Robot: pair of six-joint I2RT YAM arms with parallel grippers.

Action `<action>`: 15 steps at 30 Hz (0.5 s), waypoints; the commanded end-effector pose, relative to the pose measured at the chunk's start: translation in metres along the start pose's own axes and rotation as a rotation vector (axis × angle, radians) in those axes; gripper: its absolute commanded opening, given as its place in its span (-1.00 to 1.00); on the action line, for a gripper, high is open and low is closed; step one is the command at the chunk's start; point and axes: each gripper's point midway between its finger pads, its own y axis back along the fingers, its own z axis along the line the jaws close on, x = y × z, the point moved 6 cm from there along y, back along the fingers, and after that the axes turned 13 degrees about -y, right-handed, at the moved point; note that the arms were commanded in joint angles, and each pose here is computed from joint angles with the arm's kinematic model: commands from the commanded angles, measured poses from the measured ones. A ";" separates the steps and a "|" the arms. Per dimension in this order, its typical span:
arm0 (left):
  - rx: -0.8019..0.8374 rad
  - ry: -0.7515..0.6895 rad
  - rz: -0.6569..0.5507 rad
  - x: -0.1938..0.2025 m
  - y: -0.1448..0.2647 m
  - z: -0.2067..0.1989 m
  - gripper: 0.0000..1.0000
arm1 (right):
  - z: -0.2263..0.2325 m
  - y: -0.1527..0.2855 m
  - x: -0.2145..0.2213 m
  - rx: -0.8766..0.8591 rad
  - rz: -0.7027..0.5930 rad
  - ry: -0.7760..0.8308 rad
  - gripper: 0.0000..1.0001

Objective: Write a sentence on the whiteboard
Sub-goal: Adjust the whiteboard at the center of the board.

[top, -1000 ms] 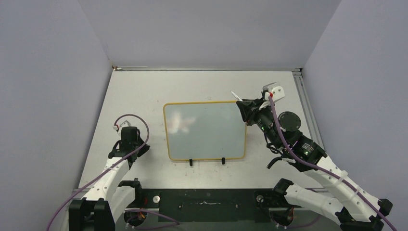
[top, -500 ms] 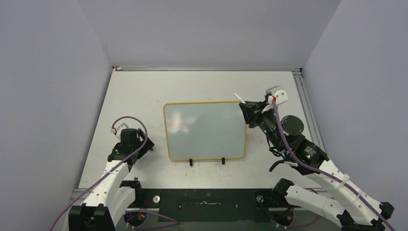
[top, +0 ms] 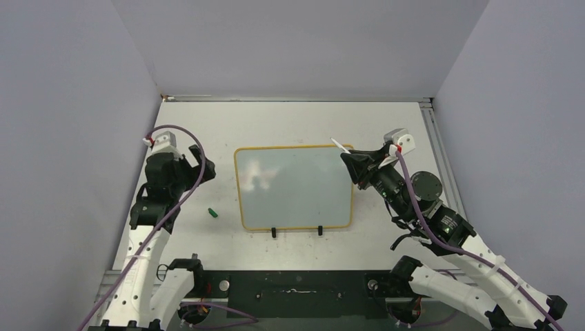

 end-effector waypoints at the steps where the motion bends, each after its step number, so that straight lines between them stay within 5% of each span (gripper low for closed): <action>1: 0.213 -0.193 -0.152 -0.049 0.025 -0.025 0.95 | 0.018 0.003 -0.009 -0.133 -0.040 -0.033 -0.89; 10: 0.803 -0.341 -0.298 -0.075 0.034 -0.068 0.92 | 0.037 0.002 0.004 -0.284 -0.003 -0.132 -0.89; 15: 0.943 -0.328 -0.224 -0.057 0.016 -0.073 0.92 | 0.039 0.002 0.009 -0.298 0.006 -0.177 -0.89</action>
